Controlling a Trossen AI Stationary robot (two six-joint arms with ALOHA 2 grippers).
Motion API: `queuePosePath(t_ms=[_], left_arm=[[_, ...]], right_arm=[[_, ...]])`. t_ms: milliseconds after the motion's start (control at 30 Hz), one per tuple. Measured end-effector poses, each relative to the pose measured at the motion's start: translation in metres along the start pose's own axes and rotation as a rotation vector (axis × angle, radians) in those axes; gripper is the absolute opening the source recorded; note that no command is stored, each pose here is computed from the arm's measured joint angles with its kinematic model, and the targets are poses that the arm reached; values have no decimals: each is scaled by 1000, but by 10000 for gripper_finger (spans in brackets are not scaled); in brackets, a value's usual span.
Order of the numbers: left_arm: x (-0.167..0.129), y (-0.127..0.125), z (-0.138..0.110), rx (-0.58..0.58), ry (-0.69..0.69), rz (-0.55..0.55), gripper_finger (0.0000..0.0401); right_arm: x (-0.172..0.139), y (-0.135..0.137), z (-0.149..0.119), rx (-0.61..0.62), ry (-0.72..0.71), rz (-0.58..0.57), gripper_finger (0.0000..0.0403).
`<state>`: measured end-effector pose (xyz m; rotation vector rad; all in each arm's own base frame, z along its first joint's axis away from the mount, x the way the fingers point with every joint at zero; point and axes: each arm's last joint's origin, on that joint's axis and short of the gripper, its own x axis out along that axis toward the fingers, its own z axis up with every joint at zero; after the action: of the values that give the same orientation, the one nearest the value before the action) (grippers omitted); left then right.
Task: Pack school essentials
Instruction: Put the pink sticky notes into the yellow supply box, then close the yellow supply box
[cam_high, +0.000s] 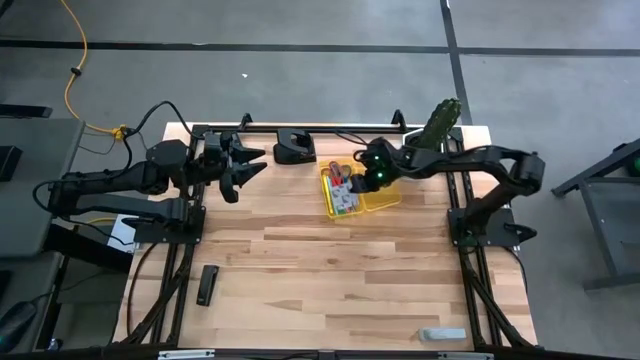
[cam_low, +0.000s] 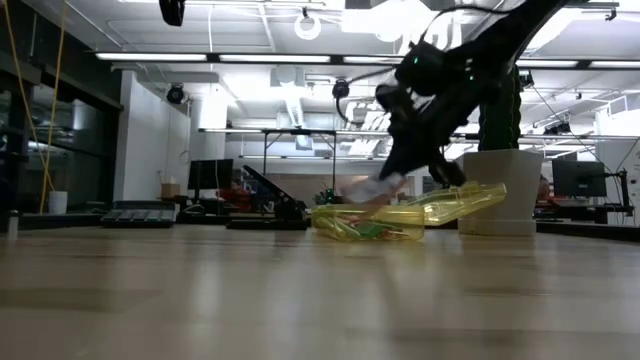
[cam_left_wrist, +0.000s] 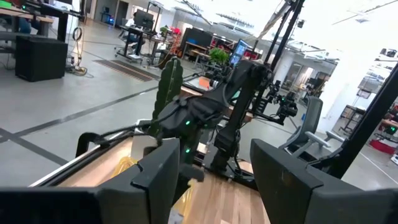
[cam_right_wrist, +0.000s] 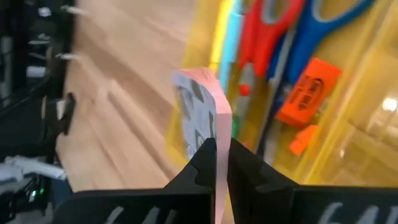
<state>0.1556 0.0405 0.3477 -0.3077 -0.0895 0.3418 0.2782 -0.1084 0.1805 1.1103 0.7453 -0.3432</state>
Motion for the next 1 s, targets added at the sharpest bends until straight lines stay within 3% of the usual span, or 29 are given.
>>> queuePosePath(t_ms=[300,567,800,900,1000], left_arm=[[0,0,0,-1,1,0,186],[0,0,0,-24,6,-10,186],[0,1,-3,-21,32,-3,186],[0,1,-4,-21,45,2,186],[0,1,-4,-20,45,2,186]], right_arm=[[12,-10,1,84,21,-44,20],[5,-3,7,46,-22,-77,123],[-17,40,26,-203,-42,-97,179],[-30,61,15,-375,-90,-195,182],[-45,66,-7,-460,-106,-291,176]])
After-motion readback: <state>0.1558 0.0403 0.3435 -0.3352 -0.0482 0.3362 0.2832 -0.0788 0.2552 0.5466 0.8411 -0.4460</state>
